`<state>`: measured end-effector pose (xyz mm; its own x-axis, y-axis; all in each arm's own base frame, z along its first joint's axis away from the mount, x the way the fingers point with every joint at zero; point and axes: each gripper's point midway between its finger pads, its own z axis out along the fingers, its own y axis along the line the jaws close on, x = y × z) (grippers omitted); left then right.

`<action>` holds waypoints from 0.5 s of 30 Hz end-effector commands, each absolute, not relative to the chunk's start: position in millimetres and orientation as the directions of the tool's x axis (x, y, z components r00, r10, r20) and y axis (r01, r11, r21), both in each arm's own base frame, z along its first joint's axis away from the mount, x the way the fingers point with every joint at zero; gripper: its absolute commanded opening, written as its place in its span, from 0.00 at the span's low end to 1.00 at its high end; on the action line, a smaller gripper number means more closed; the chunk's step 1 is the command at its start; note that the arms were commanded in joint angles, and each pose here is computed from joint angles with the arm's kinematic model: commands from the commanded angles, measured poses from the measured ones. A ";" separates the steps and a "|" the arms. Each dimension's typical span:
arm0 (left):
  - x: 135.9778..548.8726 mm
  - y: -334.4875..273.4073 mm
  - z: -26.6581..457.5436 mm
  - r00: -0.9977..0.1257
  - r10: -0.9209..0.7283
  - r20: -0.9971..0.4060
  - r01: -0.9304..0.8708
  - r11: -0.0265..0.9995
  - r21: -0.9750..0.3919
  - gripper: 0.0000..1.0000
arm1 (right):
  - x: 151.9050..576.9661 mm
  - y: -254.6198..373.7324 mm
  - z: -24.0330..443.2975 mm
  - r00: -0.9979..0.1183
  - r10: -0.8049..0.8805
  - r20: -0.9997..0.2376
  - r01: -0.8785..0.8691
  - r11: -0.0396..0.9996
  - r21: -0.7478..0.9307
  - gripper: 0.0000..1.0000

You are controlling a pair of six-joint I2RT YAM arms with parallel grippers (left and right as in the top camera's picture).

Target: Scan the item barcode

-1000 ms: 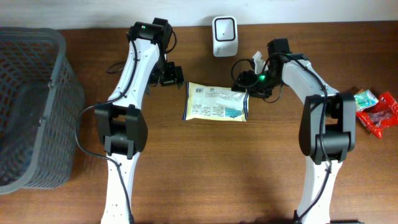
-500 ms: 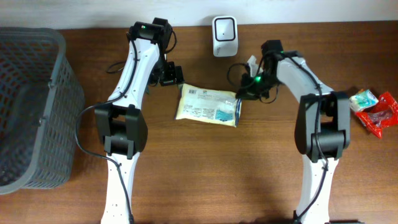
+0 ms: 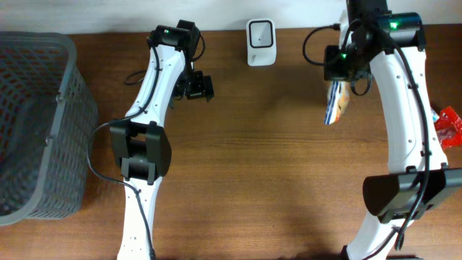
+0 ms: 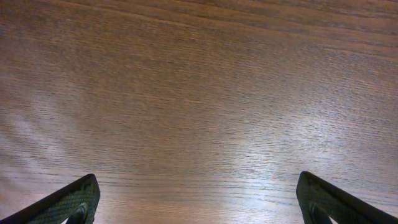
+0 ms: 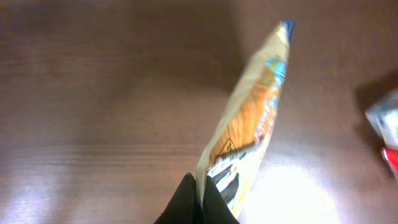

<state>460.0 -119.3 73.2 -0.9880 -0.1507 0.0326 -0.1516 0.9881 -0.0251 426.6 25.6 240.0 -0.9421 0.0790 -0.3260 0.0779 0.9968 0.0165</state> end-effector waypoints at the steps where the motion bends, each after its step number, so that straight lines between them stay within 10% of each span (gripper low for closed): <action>1: 459.1 -117.9 72.7 -0.989 -0.145 0.032 -0.146 0.989 -0.015 0.99 | 422.1 23.2 244.6 -0.931 0.161 -0.327 0.172 0.985 -0.004 0.04; 12: 446.3 -114.7 73.4 -0.992 -0.101 0.081 -0.101 0.995 0.002 0.99 | 455.5 163.0 118.0 -0.990 0.083 -0.116 0.060 0.980 0.191 0.05; 15: 444.5 -113.7 73.6 -0.991 -0.102 0.089 -0.102 0.995 0.005 0.99 | 456.7 183.2 115.9 -0.990 0.050 -0.134 0.020 0.977 0.213 0.69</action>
